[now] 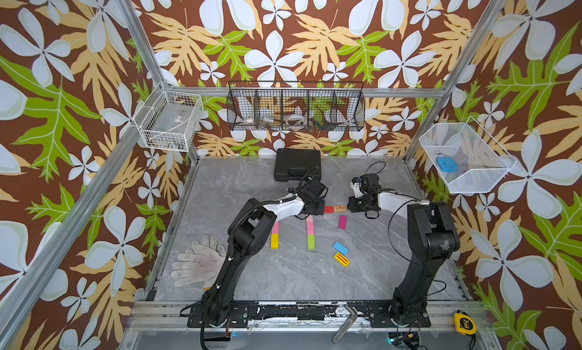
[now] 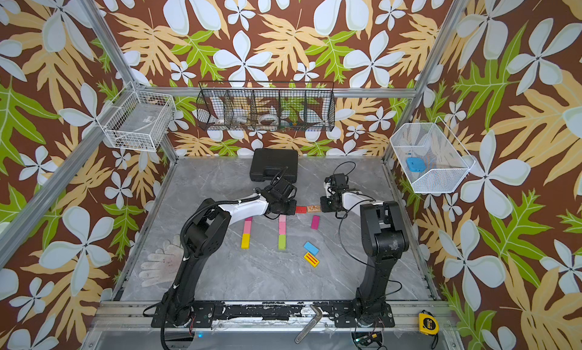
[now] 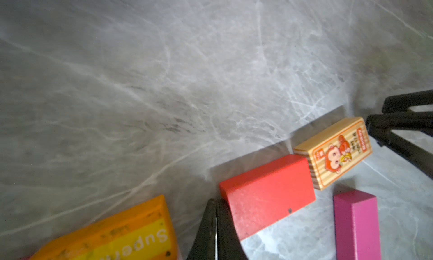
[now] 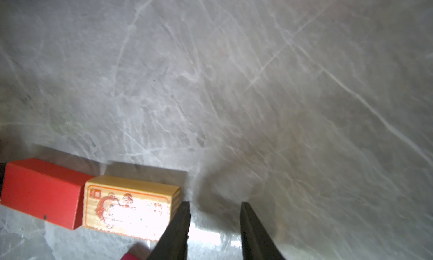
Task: Assemble the number 7 with building blocks
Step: Assemble the building block at the center of the board.
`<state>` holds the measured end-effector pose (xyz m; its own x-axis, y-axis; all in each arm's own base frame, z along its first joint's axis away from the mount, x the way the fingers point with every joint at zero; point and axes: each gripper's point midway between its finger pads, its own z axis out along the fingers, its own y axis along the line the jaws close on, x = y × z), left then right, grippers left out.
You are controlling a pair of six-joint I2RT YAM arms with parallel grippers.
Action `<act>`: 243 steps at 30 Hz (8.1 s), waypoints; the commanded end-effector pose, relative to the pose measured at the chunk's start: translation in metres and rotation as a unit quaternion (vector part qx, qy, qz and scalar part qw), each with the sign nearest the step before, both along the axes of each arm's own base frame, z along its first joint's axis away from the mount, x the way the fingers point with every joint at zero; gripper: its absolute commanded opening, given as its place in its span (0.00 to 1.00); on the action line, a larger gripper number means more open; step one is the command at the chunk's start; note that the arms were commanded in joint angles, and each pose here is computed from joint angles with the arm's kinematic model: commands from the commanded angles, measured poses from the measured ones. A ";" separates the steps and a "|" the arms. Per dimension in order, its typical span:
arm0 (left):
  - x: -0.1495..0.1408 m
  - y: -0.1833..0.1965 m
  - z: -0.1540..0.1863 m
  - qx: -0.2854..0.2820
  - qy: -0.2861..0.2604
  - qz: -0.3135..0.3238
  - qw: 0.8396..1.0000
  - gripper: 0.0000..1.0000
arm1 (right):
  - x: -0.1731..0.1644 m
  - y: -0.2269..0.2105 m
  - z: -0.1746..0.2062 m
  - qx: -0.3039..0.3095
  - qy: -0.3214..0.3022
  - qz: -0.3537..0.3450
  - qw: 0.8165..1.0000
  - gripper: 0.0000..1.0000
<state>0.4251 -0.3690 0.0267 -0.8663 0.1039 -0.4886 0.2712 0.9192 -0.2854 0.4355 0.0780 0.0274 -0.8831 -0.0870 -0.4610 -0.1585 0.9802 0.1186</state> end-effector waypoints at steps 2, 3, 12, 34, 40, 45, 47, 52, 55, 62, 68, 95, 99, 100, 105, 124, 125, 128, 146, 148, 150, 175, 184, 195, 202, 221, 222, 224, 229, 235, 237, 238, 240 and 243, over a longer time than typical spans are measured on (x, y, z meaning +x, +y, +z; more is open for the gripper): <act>-0.003 0.001 -0.003 0.003 0.007 -0.003 1.000 0.08 | -0.003 0.002 -0.001 0.003 0.004 0.007 1.000 0.36; -0.003 0.001 -0.003 0.003 0.007 -0.003 1.000 0.08 | -0.003 0.002 -0.001 0.005 0.003 0.008 1.000 0.36; -0.003 0.000 -0.003 0.001 0.006 -0.003 1.000 0.08 | -0.006 0.006 0.001 0.015 0.000 0.012 1.000 0.36; -0.005 0.003 -0.005 0.001 0.008 0.001 1.000 0.08 | -0.012 0.009 0.001 0.024 0.004 0.018 1.000 0.37; -0.004 0.001 -0.004 -0.001 0.006 0.000 1.000 0.08 | -0.012 0.010 0.001 0.025 0.006 0.023 0.999 0.37; -0.003 0.004 -0.004 0.001 0.005 0.006 1.000 0.08 | -0.012 0.005 0.000 0.013 0.007 0.014 1.000 0.37; -0.003 0.004 -0.004 0.002 0.004 0.007 1.000 0.08 | -0.011 0.003 0.001 0.009 0.006 0.013 1.000 0.37; -0.001 0.007 -0.002 0.001 0.002 0.014 1.000 0.08 | -0.010 -0.003 0.001 -0.007 0.006 0.005 1.000 0.36; 0.000 0.008 0.000 0.000 0.000 0.016 1.000 0.08 | -0.010 -0.005 0.002 -0.012 0.006 0.001 1.000 0.36; 0.000 0.005 0.007 -0.008 -0.007 0.008 1.000 0.08 | -0.015 -0.008 0.008 -0.012 0.001 -0.003 1.000 0.37; 0.002 0.002 0.024 -0.022 -0.027 -0.003 0.999 0.08 | -0.022 -0.006 0.020 -0.002 -0.007 -0.003 1.000 0.42; -0.023 0.011 0.077 -0.067 -0.059 -0.029 0.996 0.36 | -0.072 0.044 0.006 0.014 0.014 0.012 1.000 0.59; -0.029 0.015 0.082 -0.072 -0.061 -0.029 0.995 0.49 | -0.076 0.048 0.002 0.008 0.020 0.018 1.000 0.56; -0.030 0.016 0.083 -0.072 -0.061 -0.030 0.995 0.51 | -0.076 0.047 0.002 0.004 0.020 0.017 1.000 0.55; -0.035 0.021 0.091 -0.073 -0.069 -0.029 0.994 0.61 | -0.081 0.042 -0.002 -0.009 0.027 0.015 0.999 0.50; -0.048 0.042 0.117 -0.075 -0.098 -0.031 0.992 0.68 | -0.090 0.035 -0.006 -0.019 0.040 -0.001 0.999 0.37; -0.049 0.043 0.121 -0.075 -0.102 -0.034 0.991 0.70 | -0.091 0.034 -0.007 -0.018 0.041 -0.005 0.999 0.36; -0.054 0.050 0.126 -0.075 -0.114 -0.039 0.990 0.77 | -0.095 0.034 -0.008 -0.010 0.041 -0.020 0.999 0.35; -0.063 0.076 0.152 -0.087 -0.147 -0.048 0.984 0.81 | -0.105 0.033 -0.009 0.026 0.036 -0.063 0.997 0.30; -0.063 0.077 0.154 -0.087 -0.149 -0.048 0.984 0.81 | -0.103 0.034 -0.010 0.024 0.036 -0.062 0.997 0.30; -0.063 0.077 0.156 -0.088 -0.150 -0.048 0.984 0.81 | -0.100 0.034 -0.010 0.023 0.034 -0.062 0.997 0.30; -0.060 0.080 0.156 -0.085 -0.146 -0.044 0.985 0.82 | -0.111 0.030 0.007 0.010 0.023 -0.034 0.999 0.46; -0.062 0.075 0.162 -0.100 -0.149 -0.055 0.982 0.84 | -0.155 0.053 0.021 0.072 0.028 0.052 0.996 0.54; -0.064 0.075 0.166 -0.106 -0.152 -0.057 0.981 0.84 | -0.168 0.085 0.005 0.041 0.034 0.127 0.990 0.54; -0.063 0.073 0.166 -0.108 -0.151 -0.059 0.981 0.84 | -0.182 0.087 0.003 0.034 0.037 0.146 0.988 0.55; -0.065 0.074 0.166 -0.111 -0.152 -0.059 0.980 0.84 | -0.179 0.059 -0.007 -0.046 0.053 0.072 0.995 0.35; -0.065 0.074 0.166 -0.111 -0.153 -0.058 0.980 0.84 | -0.180 0.057 -0.008 -0.045 0.056 0.065 0.995 0.35; -0.065 0.074 0.168 -0.112 -0.154 -0.059 0.980 0.84 | -0.181 0.056 -0.009 -0.038 0.063 0.053 0.996 0.36; -0.066 0.074 0.171 -0.115 -0.157 -0.060 0.979 0.84 | -0.190 0.053 -0.011 -0.021 0.071 0.017 0.997 0.46; -0.065 0.076 0.174 -0.117 -0.161 -0.059 0.978 0.84 | -0.199 0.046 -0.009 -0.011 0.068 -0.010 0.998 0.36; -0.065 0.076 0.174 -0.119 -0.162 -0.059 0.978 0.84 | -0.197 0.045 -0.007 -0.013 0.064 -0.012 0.998 0.32; -0.065 0.077 0.175 -0.120 -0.162 -0.059 0.978 0.84 | -0.196 0.045 -0.006 -0.015 0.062 -0.010 0.998 0.31; -0.066 0.078 0.178 -0.121 -0.165 -0.059 0.977 0.84 | -0.191 0.044 -0.006 -0.021 0.062 -0.004 0.998 0.30; -0.066 0.078 0.180 -0.123 -0.167 -0.059 0.976 0.84 | -0.182 0.041 -0.005 -0.027 0.067 0.004 0.997 0.28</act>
